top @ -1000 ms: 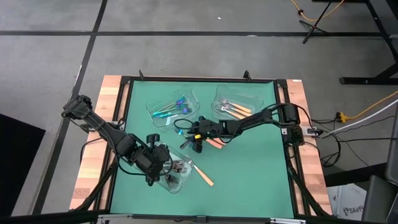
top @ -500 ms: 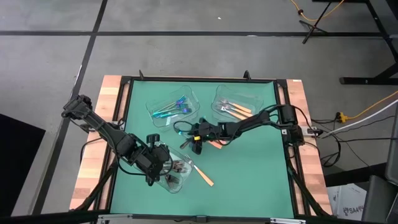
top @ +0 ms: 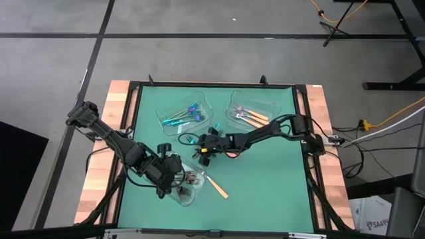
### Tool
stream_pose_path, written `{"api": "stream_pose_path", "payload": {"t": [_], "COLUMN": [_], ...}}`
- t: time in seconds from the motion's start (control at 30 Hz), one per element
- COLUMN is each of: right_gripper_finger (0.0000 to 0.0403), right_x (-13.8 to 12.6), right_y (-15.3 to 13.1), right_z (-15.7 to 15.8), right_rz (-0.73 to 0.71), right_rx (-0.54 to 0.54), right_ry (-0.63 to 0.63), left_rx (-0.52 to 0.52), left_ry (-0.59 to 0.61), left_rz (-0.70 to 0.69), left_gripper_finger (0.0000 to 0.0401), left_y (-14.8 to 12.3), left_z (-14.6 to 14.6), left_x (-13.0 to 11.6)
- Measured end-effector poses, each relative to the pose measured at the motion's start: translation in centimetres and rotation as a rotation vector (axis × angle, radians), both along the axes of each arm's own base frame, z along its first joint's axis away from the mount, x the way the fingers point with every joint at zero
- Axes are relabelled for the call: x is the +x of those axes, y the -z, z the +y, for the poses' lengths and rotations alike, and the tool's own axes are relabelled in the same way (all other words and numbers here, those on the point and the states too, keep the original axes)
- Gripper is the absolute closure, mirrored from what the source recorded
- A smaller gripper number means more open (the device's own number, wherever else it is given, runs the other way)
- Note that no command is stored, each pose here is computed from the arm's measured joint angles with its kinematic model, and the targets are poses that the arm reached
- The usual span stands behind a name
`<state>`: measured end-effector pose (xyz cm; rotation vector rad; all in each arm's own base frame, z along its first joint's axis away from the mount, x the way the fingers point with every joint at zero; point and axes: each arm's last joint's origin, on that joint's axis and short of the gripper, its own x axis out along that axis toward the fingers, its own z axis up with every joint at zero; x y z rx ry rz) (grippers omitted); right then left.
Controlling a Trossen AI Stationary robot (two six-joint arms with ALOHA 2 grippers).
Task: Sort silverware by color (type)
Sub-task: Put the blue fork into the top left transparent bin
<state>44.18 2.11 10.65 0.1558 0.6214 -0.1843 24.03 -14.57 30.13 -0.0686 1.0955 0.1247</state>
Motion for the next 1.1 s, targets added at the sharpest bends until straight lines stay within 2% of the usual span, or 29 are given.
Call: {"api": "stream_pose_path", "payload": {"t": [0.23, 0.63, 0.93, 1.1], "right_gripper_finger": [0.0277, 0.0277, 0.0277, 0.0277], "right_x": [0.7, 0.8, 2.0, 2.1], "right_y": [0.1, 0.1, -1.8, -2.1], "right_z": [0.0, 0.0, 0.0, -0.1], "right_rz": [0.072, 0.051, 0.066, 0.114], "right_rx": [-0.028, 0.005, 0.003, -0.044], "right_ry": [0.027, 0.032, 0.033, 0.083], "left_rx": [-0.004, -0.004, -0.004, -0.004], "left_ry": [0.001, 0.001, 0.001, 0.001], "left_rz": [-0.002, -0.003, -0.003, -0.003], "left_gripper_finger": [0.0320, 0.0320, 0.0320, 0.0320], "left_y": [0.0, 0.0, 0.0, 0.0], "left_z": [0.0, 0.0, 0.0, 0.0], "left_x": [0.0, 0.0, 0.0, 0.0]}}
